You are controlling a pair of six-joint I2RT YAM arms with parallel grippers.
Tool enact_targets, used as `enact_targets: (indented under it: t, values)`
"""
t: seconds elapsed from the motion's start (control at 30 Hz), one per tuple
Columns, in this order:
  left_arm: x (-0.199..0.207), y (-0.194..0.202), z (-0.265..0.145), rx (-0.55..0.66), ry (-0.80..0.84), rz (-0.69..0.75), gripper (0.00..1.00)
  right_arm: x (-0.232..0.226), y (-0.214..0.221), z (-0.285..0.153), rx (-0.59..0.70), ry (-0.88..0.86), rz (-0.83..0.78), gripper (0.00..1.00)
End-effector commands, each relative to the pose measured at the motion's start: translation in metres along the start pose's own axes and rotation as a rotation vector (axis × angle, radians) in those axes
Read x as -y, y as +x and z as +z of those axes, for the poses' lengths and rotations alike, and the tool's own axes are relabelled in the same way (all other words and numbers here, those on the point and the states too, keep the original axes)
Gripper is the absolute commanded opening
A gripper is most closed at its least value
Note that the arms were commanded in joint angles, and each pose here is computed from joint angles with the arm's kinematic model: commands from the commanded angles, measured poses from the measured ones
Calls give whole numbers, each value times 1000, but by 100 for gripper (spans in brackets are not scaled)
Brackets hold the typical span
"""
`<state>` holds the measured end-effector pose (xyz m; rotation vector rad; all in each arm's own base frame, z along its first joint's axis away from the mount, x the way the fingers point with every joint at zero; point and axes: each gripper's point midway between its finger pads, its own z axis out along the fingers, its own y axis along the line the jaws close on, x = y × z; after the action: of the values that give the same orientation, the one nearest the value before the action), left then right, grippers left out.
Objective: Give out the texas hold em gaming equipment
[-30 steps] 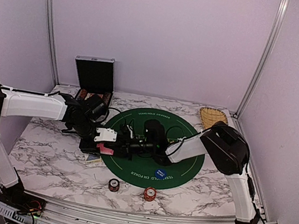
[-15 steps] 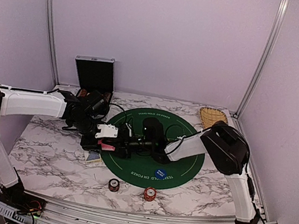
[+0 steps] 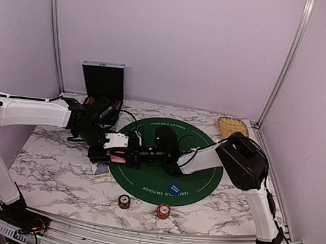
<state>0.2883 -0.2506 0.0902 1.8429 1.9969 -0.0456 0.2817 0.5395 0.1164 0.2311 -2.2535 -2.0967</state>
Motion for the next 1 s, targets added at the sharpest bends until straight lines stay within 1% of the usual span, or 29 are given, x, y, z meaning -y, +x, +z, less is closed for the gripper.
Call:
enact_targets:
  t: [0.0, 0.03, 0.07, 0.13, 0.2, 0.3, 0.53, 0.67, 0.97]
  values:
    - [-1, -22, -20, 84, -15, -10, 83, -18, -1, 1, 16, -45, -27, 3]
    - [-1, -23, -22, 95, -13, -15, 91, -21, 0, 0, 13, -61, -38, 2]
    - [-1, -25, -24, 106, -10, -18, 95, -25, 1, 0, 8, -74, -44, 1]
    - [1, -29, -28, 129, 0, -19, 97, -29, 4, -1, -3, -98, -50, 0]
    - [3, -31, -31, 153, 20, -22, 97, -33, 6, -3, -7, -118, -53, 0]
    - [6, -28, -29, 151, 37, -17, 97, -38, 8, -6, -7, -144, -50, 0]
    - [5, -25, -30, 174, 60, -24, 97, -41, 12, -5, -21, -150, -52, 0]
    - [12, -27, -31, 200, 98, -12, 96, -46, 13, -5, -25, -156, -58, 0]
    - [15, -28, -31, 207, 108, -16, 95, -49, 9, -3, -24, -156, -59, 0]
